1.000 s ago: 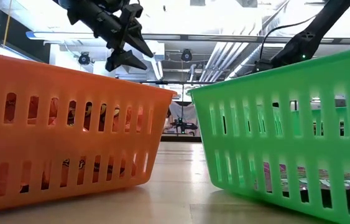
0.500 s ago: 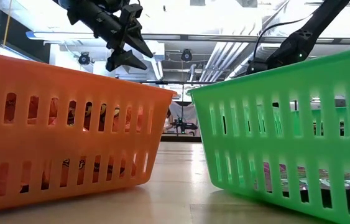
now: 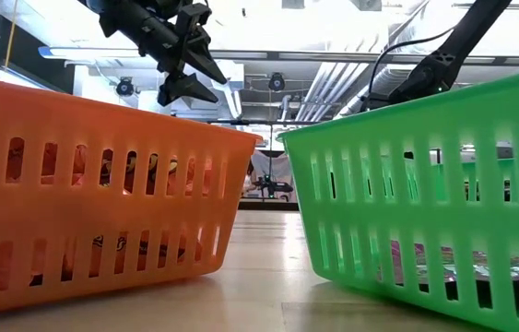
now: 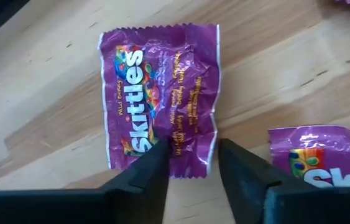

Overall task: Sort candy by brand, put in halloween buckets
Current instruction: Put the purple candy into the green basket

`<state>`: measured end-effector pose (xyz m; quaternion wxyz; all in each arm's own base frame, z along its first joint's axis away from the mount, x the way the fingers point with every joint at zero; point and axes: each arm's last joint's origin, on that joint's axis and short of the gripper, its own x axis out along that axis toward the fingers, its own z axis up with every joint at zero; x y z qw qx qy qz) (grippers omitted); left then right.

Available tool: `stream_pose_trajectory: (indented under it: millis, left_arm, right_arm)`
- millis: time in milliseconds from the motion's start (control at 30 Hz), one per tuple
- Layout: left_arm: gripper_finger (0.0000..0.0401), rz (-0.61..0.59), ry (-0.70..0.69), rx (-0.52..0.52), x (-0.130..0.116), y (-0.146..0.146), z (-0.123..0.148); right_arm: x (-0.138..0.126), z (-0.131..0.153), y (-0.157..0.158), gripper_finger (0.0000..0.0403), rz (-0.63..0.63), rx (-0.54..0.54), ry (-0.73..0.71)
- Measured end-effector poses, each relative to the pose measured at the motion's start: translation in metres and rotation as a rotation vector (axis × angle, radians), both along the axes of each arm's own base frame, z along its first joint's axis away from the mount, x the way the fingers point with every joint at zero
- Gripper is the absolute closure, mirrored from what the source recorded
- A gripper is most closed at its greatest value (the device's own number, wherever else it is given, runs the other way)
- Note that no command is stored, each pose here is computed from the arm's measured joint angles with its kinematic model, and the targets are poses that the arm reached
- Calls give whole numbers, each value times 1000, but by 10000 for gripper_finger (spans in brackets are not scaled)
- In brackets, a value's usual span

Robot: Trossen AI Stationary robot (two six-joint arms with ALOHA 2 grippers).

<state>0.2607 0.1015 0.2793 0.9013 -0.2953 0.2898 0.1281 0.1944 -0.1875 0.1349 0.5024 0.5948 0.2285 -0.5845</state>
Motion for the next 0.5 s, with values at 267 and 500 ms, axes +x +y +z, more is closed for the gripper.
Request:
stream_pose_trajectory:
  millis: [267,500]
  left_arm:
    - [219,-109,-50,16,-7,-2,9]
    - [219,-79,-191,90,-52,-3,50]
  right_arm:
    - [-1,3,1,392,98,-46,39]
    - [-5,50,13,402,265,-219,-42]
